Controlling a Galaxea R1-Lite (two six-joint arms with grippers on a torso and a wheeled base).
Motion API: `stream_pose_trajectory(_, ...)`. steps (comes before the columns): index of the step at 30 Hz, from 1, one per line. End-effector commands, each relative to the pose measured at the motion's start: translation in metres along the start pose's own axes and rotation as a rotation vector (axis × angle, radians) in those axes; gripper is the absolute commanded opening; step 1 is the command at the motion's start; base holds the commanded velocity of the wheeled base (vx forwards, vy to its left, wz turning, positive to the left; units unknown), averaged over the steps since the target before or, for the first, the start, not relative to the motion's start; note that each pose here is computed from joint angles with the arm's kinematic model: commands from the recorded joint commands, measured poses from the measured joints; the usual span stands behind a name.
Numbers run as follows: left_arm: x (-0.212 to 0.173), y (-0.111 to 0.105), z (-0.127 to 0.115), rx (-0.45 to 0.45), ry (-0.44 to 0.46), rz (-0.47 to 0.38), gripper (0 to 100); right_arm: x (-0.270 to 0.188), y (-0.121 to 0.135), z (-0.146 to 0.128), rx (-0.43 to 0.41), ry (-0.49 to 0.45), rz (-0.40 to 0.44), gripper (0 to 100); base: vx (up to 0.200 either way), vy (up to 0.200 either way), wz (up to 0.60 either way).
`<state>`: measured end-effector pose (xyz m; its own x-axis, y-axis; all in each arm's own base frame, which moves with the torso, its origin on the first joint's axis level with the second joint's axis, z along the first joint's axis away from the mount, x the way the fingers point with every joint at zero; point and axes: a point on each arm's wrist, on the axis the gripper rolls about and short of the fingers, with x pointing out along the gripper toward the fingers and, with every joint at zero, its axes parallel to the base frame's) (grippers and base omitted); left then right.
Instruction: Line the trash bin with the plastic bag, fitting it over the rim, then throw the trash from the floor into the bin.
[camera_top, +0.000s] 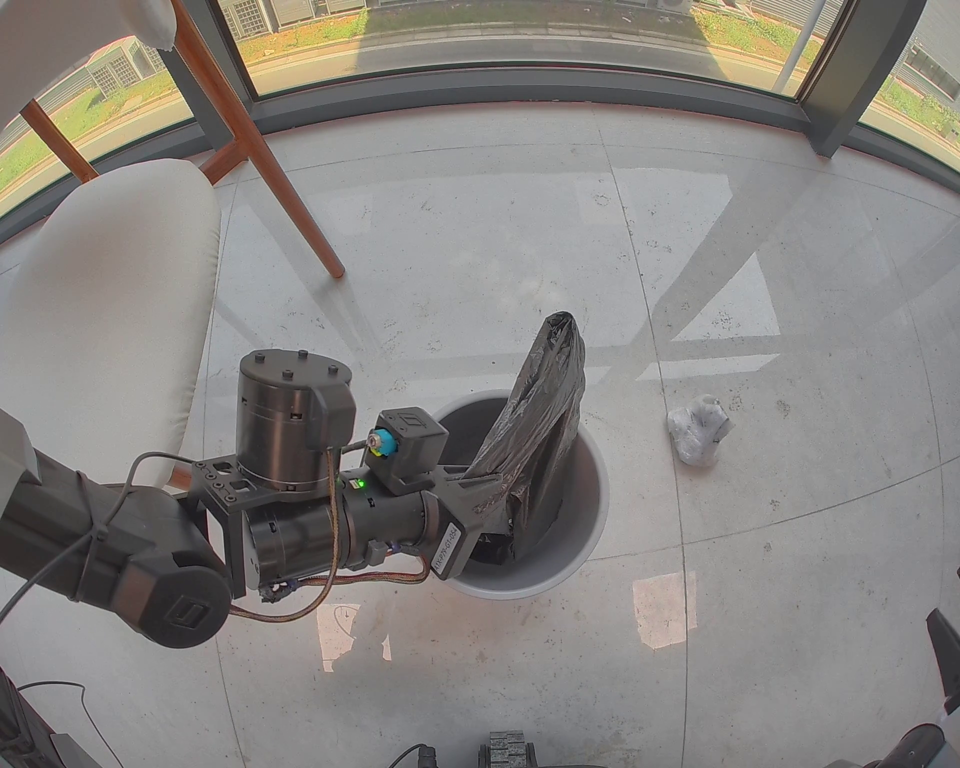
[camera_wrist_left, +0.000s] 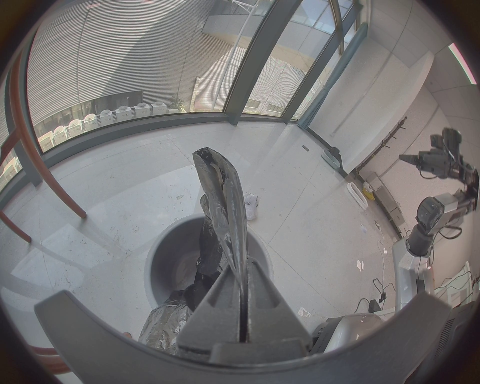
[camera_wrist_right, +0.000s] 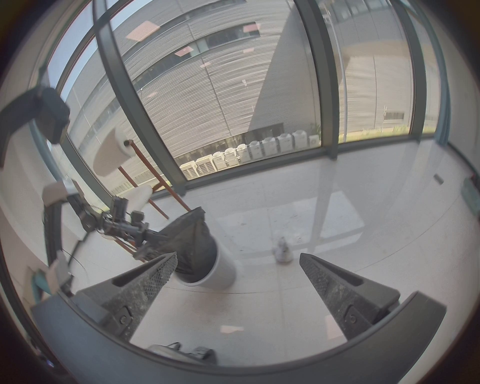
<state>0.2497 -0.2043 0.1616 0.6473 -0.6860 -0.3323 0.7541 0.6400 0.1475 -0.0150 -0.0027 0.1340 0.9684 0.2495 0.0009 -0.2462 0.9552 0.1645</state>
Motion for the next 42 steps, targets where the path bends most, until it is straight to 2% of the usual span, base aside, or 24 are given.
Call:
stream_pose_trajectory(1,-0.001,-0.002,-0.001,0.020,0.003,0.003,0,0.031,0.008,0.037,0.137,0.150,0.127,100,0.000,0.000,0.00)
stream_pose_trajectory(3,0.000,-0.008,0.000,0.024,0.005,-0.003,0,0.042,0.013,0.047,0.213,0.205,0.185,100,0.000,0.000,0.00)
stream_pose_trajectory(6,0.000,-0.008,0.000,0.024,0.007,0.006,0,0.058,0.018,0.053,0.279,0.285,0.216,100,0.000,0.000,0.00)
stream_pose_trajectory(12,0.000,-0.014,-0.004,0.027,0.019,-0.010,0,0.086,0.028,0.061,0.298,0.400,0.282,100,0.000,0.000,0.00)
stream_pose_trajectory(22,-0.001,-0.018,-0.009,0.030,0.032,-0.023,0,0.120,0.040,0.076,0.340,0.472,0.287,100,0.000,0.000,0.00)
stream_pose_trajectory(30,-0.001,-0.018,-0.012,0.028,0.043,-0.023,0,0.143,0.061,0.087,0.485,0.543,0.331,100,0.000,0.000,0.00)
stream_pose_trajectory(37,-0.003,-0.020,-0.019,0.028,0.067,-0.027,0,0.162,0.072,0.082,0.488,0.611,0.340,100,0.000,0.000,0.00)
stream_pose_trajectory(42,-0.003,-0.019,-0.017,0.030,0.062,-0.026,0,0.174,0.079,0.076,0.491,0.624,0.355,100,0.000,0.000,0.00)
